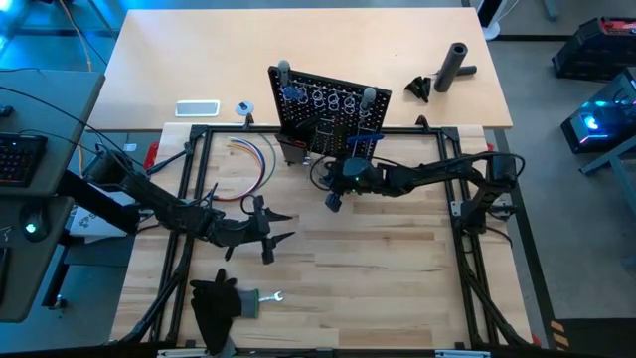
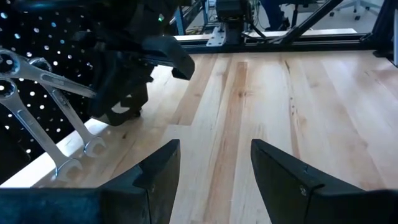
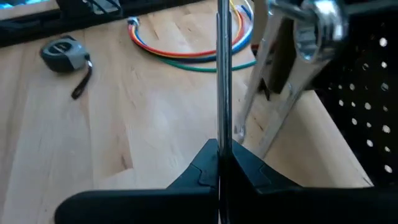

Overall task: Hang tools onto peg board
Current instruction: Hang the wrench on the black pegboard

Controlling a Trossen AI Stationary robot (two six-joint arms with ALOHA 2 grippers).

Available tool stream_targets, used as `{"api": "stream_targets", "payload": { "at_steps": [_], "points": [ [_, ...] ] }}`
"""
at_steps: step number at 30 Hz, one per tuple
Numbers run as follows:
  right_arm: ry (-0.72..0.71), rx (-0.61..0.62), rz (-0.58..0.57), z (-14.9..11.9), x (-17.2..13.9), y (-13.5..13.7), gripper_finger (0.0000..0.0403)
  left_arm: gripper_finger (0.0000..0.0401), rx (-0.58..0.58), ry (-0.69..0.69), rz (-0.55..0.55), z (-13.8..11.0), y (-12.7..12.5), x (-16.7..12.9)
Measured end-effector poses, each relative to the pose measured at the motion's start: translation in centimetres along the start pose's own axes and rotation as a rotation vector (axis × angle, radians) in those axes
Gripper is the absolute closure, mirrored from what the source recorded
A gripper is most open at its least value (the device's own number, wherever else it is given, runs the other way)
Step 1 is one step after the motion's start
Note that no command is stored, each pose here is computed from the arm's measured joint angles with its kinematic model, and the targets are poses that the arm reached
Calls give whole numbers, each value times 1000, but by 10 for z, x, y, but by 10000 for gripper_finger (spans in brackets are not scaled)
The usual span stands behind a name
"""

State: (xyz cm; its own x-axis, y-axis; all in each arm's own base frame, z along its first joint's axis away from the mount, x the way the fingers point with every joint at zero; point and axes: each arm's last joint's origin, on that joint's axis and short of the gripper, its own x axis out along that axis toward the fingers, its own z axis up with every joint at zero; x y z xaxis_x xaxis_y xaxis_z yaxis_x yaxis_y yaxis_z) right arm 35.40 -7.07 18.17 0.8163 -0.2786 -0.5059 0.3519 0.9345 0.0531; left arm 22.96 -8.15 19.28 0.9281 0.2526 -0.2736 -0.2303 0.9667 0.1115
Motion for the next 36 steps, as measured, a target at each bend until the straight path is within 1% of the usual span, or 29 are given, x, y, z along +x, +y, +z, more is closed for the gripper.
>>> {"api": "stream_targets", "payload": {
  "at_steps": [11, 17, 20, 23, 30, 34, 36],
  "points": [
    [46, -1, -6, -9, 8, -4, 402, 211, 4, -6, 0, 1, 0, 0],
    [48, 26, -18, -12, 13, -8, 402, 211, 0, -11, 0, 1, 0, 0],
    [26, 30, -21, -10, 13, -8, 402, 211, 0, -11, 0, 1, 0, 0],
    [-1, 60, 4, -7, 13, -7, 402, 211, 0, -11, 0, 1, 0, 0],
    [-1, 116, 13, -8, 12, 0, 402, 211, 5, -4, 0, 0, 0, 0],
    [-8, 137, -29, -8, 12, 1, 402, 211, 9, 1, 0, 0, 0, 0],
    [-7, 154, -30, -8, 12, 0, 402, 211, 9, 2, 0, 0, 0, 0]
  ]
}}
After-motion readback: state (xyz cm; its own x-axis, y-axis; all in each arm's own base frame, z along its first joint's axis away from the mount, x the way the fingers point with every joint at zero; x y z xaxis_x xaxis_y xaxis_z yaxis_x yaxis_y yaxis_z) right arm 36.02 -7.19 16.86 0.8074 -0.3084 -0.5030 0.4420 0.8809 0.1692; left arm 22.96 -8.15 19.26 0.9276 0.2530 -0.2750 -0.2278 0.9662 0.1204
